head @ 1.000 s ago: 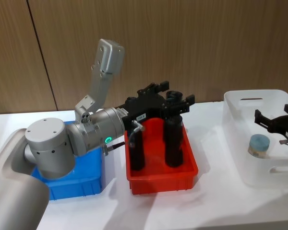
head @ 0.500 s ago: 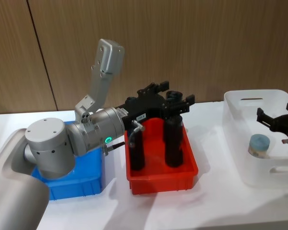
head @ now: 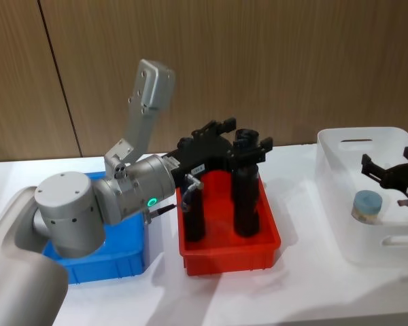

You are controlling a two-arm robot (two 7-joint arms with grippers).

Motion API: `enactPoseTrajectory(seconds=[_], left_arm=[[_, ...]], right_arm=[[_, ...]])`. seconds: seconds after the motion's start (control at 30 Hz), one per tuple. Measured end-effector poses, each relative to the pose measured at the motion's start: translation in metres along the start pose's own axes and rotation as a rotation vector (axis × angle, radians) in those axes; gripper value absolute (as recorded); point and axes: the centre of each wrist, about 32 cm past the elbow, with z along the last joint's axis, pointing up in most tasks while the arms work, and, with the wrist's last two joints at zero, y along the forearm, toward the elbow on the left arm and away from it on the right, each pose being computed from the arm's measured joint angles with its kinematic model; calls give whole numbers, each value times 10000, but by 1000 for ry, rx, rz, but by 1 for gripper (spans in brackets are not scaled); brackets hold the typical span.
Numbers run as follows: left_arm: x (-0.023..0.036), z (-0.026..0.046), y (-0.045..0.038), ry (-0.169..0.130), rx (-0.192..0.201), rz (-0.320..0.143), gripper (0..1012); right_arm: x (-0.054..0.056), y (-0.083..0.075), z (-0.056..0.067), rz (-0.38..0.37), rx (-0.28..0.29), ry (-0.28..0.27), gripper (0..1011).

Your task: Pick the cotton swabs from the blue box and place them into the white box.

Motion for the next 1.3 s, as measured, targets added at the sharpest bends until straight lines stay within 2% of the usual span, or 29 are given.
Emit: enactPoseTrajectory(seconds=[0.23, 0.47, 0.7, 0.73, 0.77, 0.8, 0.9, 1.23, 1.3], left_arm=[[-62, -105, 94, -37, 12, 72, 1004], [-161, -254, 225, -87, 26, 168, 1004], [-249, -366, 330, -128, 33, 239, 1004], [-282, -402, 369, -145, 33, 266, 1004], [-282, -402, 369, -145, 33, 266, 1004], [-307, -433, 396, -154, 34, 282, 1004], [-342, -468, 434, -170, 34, 309, 1004], [-511, -625, 601, -234, 31, 410, 1004], [-567, -671, 653, -253, 27, 440, 1004]], right_arm=[[-156, -112, -28, 28, 14, -14, 1002], [-372, -280, -58, 66, 35, -25, 1001], [-547, -427, -73, 98, 53, -30, 1002], [-569, -447, -74, 102, 55, -31, 1002], [-613, -486, -76, 110, 59, -31, 1002], [-656, -526, -77, 118, 65, -31, 1002], [-744, -607, -75, 134, 74, -29, 1001], [-1006, -870, -56, 181, 104, -17, 1002], [-1049, -915, -49, 189, 109, -14, 1001]])
